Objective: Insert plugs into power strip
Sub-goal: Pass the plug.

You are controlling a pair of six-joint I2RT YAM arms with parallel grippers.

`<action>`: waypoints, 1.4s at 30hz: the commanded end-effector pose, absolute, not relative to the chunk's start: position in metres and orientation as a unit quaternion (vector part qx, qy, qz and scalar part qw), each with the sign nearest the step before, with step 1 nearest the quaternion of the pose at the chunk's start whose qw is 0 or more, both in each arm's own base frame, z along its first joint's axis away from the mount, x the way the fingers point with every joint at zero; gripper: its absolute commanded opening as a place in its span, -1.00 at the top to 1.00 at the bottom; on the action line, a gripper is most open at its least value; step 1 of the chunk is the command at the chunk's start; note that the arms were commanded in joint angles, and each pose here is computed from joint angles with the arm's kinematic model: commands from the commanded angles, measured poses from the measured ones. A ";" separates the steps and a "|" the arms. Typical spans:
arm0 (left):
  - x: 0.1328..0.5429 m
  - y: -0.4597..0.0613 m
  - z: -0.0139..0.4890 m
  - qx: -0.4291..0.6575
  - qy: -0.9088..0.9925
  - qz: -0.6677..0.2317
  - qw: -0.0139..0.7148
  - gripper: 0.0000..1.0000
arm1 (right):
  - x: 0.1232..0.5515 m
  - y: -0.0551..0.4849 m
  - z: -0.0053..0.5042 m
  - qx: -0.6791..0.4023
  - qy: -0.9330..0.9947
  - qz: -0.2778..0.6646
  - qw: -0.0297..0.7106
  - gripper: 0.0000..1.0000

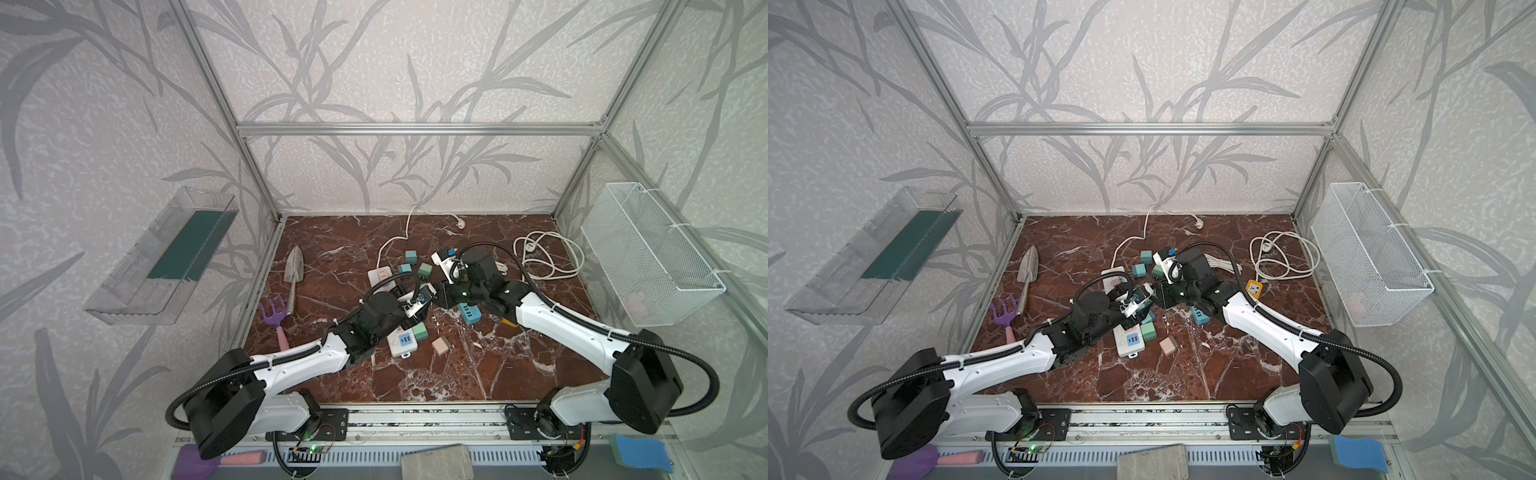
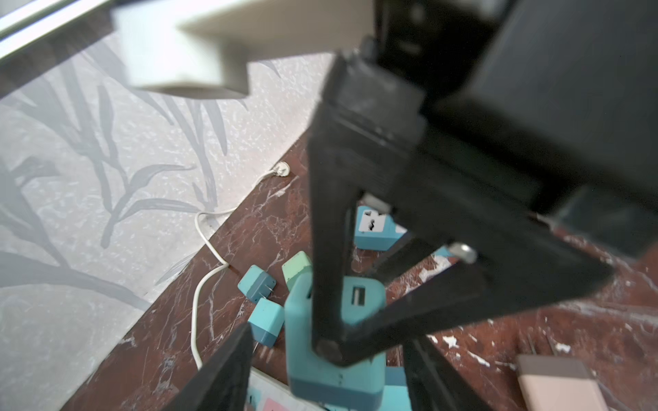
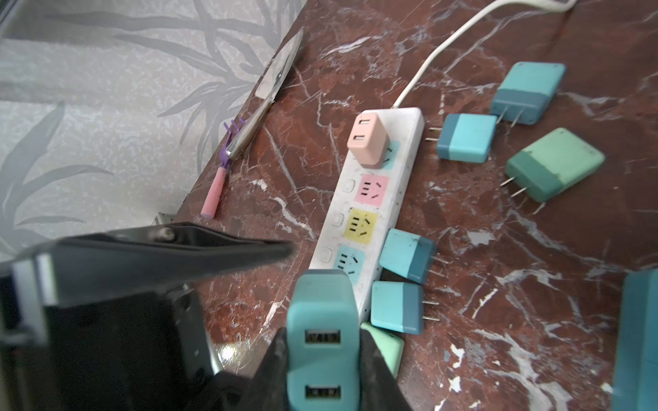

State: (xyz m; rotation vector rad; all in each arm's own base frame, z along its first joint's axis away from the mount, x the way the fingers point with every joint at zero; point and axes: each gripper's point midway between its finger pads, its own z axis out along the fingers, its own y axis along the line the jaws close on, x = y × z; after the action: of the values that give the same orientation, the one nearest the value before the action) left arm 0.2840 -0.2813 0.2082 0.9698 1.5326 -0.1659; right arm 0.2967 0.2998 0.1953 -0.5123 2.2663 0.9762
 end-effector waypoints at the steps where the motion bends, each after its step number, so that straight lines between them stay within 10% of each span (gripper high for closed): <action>1: 0.289 -0.258 0.261 0.344 0.652 -0.057 0.673 -0.58 | 0.325 0.292 0.229 -0.158 0.851 0.338 0.370 1.00; 19: 0.375 -0.073 0.271 -0.170 0.836 -0.074 0.517 -0.76 | 0.348 0.374 0.171 -0.193 0.881 0.221 0.372 1.00; 42: 0.379 -0.070 0.255 -0.218 0.830 -0.158 0.488 -0.68 | 0.358 0.406 0.107 -0.177 0.911 0.182 0.325 1.00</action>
State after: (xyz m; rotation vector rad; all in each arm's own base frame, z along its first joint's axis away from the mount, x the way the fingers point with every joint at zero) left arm 0.3823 -0.0704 0.2562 -0.5031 2.0262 -0.3549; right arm 0.3538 0.4000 0.1071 -0.4875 2.3904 0.4776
